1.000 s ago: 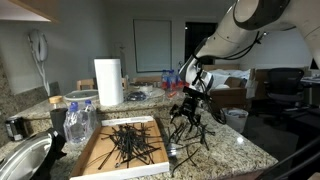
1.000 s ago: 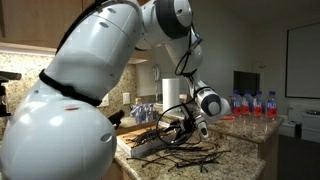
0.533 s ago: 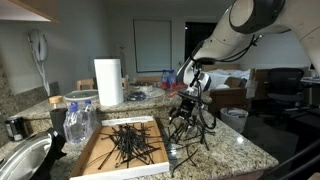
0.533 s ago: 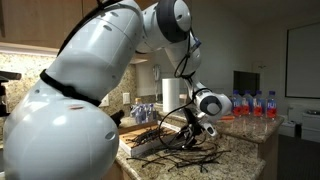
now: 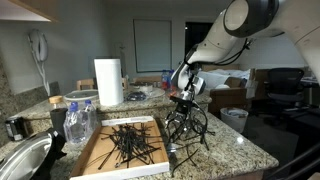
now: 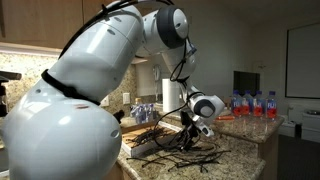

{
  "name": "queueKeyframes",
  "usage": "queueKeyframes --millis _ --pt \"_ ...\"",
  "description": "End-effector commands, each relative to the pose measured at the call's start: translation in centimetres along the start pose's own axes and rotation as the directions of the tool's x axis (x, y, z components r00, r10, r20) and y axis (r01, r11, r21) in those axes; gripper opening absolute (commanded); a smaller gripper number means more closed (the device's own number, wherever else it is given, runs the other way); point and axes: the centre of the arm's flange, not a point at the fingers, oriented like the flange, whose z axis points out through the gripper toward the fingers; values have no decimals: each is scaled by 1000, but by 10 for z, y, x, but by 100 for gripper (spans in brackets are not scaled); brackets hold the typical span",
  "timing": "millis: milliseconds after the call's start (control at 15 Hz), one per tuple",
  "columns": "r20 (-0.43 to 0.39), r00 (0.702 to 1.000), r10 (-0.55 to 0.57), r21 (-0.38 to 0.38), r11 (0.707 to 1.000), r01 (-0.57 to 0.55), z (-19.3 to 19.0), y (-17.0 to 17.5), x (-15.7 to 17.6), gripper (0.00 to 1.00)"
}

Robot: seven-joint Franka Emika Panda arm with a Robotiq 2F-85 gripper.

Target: Pick up some of the black cables from the counter and put them in the box

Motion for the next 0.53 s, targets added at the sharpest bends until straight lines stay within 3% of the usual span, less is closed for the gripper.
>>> queueKeyframes --millis 0,67,467 --pt "15 997 78 -23 997 -78 5 6 14 85" --pt "21 996 90 -28 996 -89 6 7 15 69" --pt "32 993 118 -32 993 -117 -5 5 10 30"
